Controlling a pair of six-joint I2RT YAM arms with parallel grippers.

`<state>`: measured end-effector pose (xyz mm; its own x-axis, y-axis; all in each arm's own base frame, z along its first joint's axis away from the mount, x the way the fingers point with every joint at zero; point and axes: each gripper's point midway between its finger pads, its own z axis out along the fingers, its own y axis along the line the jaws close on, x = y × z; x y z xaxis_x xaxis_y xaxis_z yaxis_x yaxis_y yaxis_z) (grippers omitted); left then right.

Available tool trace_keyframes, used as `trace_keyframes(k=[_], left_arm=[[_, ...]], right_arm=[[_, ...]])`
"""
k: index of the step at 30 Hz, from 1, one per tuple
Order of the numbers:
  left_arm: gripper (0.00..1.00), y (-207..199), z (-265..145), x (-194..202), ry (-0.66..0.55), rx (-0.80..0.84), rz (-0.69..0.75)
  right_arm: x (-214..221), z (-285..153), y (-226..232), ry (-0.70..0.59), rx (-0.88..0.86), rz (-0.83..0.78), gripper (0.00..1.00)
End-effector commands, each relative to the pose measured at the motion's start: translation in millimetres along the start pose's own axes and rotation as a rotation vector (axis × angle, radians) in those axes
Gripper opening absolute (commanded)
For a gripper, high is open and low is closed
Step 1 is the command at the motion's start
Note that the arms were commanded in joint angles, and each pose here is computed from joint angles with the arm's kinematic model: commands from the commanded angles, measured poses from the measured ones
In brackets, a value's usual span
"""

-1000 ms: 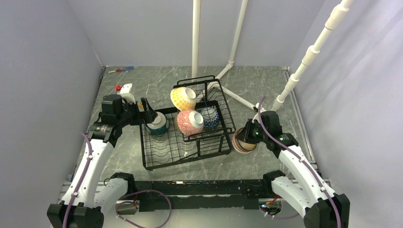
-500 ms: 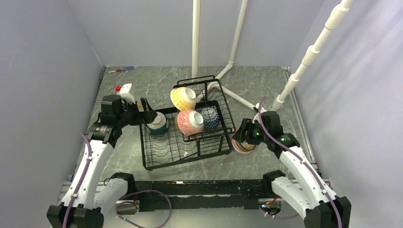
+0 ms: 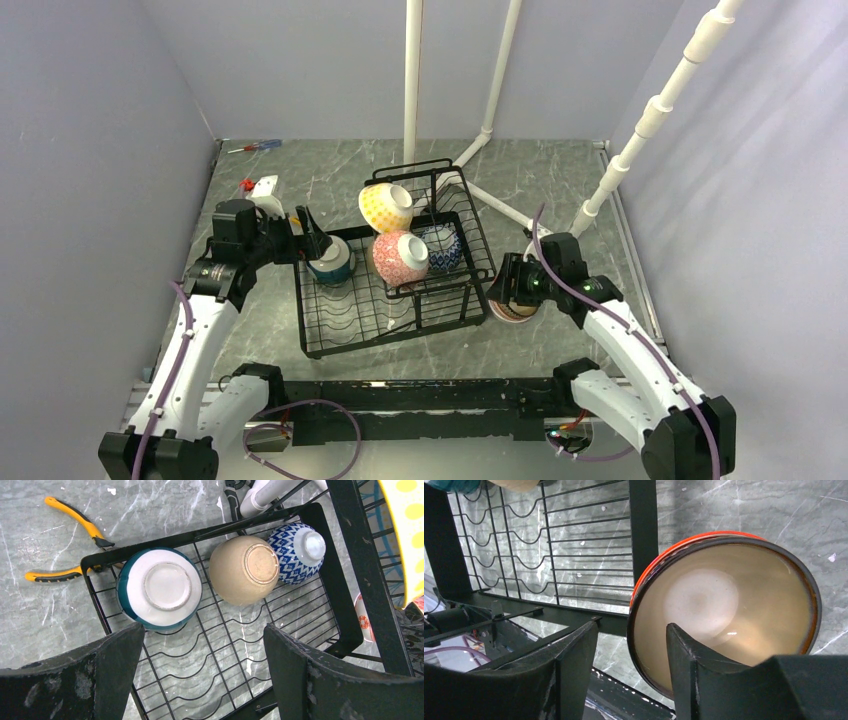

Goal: Load the bowls into the dish rack
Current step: Pick up the bowl from the center of the board.

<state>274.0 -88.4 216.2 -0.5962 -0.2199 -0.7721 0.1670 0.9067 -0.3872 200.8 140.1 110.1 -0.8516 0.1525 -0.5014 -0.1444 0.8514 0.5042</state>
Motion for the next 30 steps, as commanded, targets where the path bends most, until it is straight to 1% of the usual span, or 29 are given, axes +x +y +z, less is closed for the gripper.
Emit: trace_keyframes(k=[1,2,5,7,12,16,18,24,30], left_arm=[[0.94,-6,-3,-13,-0.045,0.025,0.012],[0.94,-6,-4,-13,-0.044,0.024,0.013],[0.94,-6,-3,-12,-0.042,0.021,0.012],[0.94,-5,-4,-13,-0.046,0.017,0.011],[0.94,-6,-5,-14,-0.055,0.024,0.012],[0.94,-6,-5,-12,-0.048,0.023,0.012],[0.94,-6,-4,-12,-0.047,0.022,0.013],[0.94,-6,-7,-14,-0.058,0.021,0.017],[0.94,-7,-8,-16,-0.069,0.027,0.024]], right_arm=[[-18,0,9,-0.054,-0.004,-0.065,0.54],[-18,1,8,-0.053,0.008,-0.071,0.51],[-18,4,7,-0.048,0.030,-0.085,0.46],[-20,3,8,-0.056,0.044,-0.102,0.40],[-31,-6,13,-0.103,0.051,-0.133,0.23],[-35,-10,16,-0.114,0.047,-0.145,0.06],[-37,-11,18,-0.121,0.043,-0.150,0.01],[-48,-22,21,-0.154,0.059,-0.177,0.00],[-73,-50,30,-0.264,0.080,-0.212,0.00]])
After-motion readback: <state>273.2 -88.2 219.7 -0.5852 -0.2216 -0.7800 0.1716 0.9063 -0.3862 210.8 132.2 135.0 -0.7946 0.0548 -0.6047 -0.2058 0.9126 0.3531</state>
